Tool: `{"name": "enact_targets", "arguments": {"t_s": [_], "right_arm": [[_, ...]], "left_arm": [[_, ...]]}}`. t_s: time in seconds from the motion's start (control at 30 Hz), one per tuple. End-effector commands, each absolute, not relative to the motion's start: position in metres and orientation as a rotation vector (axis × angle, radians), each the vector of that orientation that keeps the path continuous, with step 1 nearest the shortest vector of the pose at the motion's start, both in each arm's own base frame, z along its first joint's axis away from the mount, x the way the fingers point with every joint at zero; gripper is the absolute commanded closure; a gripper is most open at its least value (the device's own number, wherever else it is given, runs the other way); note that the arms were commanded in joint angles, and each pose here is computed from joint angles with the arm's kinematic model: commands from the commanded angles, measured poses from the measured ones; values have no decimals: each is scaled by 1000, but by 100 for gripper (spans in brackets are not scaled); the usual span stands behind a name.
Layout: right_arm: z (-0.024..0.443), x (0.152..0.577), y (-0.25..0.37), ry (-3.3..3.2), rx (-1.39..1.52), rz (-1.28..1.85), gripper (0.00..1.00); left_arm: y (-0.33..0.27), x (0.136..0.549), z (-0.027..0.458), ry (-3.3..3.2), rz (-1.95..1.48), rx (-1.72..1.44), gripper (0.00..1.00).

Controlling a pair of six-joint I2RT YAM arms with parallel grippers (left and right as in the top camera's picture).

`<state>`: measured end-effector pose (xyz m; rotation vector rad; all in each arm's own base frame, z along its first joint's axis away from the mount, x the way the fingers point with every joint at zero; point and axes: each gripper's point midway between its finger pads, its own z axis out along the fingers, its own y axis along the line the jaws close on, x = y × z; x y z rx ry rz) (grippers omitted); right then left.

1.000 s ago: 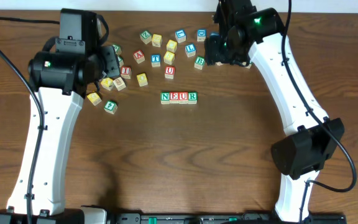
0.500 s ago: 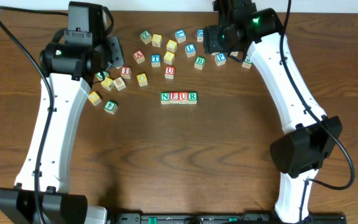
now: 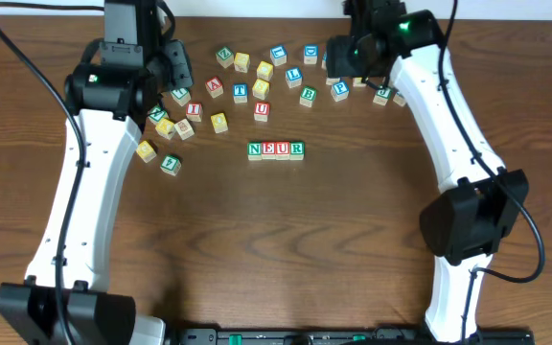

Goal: Spell out NEURIPS

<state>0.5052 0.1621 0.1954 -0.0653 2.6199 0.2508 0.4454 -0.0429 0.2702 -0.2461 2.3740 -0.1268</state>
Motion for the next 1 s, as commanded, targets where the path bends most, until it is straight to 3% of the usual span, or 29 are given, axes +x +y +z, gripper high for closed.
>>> {"name": "enact_targets", "arguments": {"t_s": [0.0, 0.53, 0.97], "right_arm": [[203, 510, 168, 2592, -27, 301, 34], [170, 510, 204, 2638, -45, 328, 35], [170, 510, 204, 2638, -46, 329, 34]], "left_arm": [[-41, 453, 266, 2381, -103, -239, 58], [-41, 457, 253, 2410, -97, -240, 58], [-42, 459, 242, 2439, -90, -242, 58]]}}
